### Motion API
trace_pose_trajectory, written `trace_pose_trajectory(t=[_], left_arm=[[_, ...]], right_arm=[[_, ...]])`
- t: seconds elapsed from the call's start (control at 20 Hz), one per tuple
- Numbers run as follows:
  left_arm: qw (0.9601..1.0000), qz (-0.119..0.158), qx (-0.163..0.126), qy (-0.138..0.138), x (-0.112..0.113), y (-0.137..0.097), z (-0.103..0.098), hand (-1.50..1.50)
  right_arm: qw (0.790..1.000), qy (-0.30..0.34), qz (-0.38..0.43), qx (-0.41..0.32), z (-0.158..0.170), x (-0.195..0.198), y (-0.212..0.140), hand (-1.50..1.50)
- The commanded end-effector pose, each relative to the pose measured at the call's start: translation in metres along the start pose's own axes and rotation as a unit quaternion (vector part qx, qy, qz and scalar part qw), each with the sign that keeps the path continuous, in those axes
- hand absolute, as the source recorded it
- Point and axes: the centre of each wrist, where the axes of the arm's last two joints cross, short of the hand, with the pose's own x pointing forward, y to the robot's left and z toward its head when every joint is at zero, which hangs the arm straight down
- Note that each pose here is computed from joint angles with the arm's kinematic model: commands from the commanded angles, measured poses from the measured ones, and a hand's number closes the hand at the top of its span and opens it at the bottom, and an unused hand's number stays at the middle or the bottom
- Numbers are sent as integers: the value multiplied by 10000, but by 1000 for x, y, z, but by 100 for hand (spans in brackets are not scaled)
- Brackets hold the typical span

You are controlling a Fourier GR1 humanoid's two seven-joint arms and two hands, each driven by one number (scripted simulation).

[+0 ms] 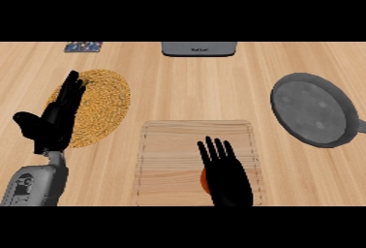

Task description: Pick the tomato from the cutting board and place it in the pan

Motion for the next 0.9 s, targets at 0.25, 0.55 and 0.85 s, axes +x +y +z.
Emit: trace_pose_trajectory(t=[0.25, 0.55, 0.85], left_arm=[[10000, 58, -61, -38, 0, 11, 6, 0], [10000, 33, 18, 27, 5, 2, -3, 0], [10000, -3, 2, 78, 7, 5, -5, 0]], right_arm=[[9993, -11, 49, 379, -19, 2, 24, -150], [9957, -701, 457, 395, -25, -14, 24, 150], [9960, -706, 423, 344, -32, -10, 33, 150]])
